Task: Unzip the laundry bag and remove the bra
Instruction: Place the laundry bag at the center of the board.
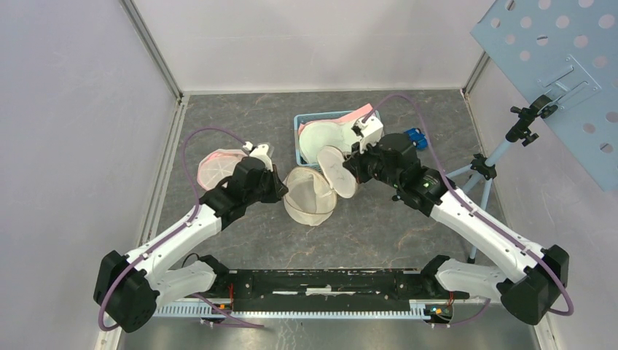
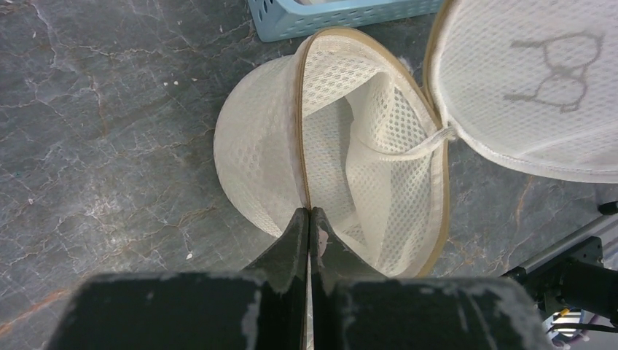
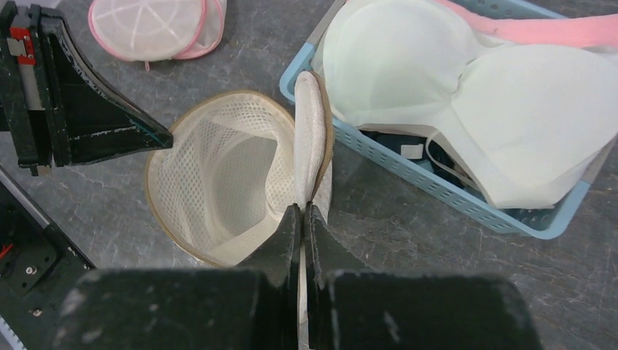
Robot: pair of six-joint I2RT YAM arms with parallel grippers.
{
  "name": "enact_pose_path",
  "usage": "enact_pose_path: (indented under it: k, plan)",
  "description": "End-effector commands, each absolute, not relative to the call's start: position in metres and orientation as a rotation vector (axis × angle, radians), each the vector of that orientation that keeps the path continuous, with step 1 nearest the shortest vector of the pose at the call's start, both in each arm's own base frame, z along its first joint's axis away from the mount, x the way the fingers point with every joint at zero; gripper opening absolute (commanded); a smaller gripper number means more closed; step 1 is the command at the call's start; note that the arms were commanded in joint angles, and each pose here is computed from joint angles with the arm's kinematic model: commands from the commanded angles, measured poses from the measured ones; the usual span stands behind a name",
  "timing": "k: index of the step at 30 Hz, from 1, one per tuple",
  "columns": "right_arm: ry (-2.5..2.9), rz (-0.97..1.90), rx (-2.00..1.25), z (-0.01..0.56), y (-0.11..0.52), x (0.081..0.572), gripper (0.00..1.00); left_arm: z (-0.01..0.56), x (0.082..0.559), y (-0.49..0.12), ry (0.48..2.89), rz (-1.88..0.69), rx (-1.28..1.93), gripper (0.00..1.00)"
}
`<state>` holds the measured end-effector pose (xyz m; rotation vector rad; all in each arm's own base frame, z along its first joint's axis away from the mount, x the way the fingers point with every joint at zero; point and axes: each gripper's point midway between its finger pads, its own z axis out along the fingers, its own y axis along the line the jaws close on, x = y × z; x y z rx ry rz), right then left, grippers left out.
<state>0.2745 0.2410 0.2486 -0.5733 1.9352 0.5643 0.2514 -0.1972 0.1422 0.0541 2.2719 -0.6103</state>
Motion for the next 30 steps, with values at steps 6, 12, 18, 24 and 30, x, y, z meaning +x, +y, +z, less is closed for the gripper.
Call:
enact_pose_path:
  k: [6,12,18,24,30]
  plan:
    - [1.894,0.522,-0.668,0.241,0.28,0.273,0.0,0.136,0.251,-0.205,2.268,-0.668,0.01,0.02]
    - [1.885,0.481,-0.75,0.233,0.315,0.266,0.0,0.123,0.248,-0.198,2.319,-0.617,-0.011,0.02]
    - [1.887,0.468,-0.84,0.215,0.356,0.254,0.0,0.11,0.246,-0.189,2.376,-0.554,-0.072,0.04]
    - [1.917,0.443,-0.925,0.185,0.386,0.242,0.0,0.119,0.247,-0.17,2.358,-0.57,-0.213,0.38]
    - [1.937,0.429,-0.975,0.161,0.399,0.23,0.0,0.14,0.246,-0.141,2.31,-0.486,-0.3,0.59]
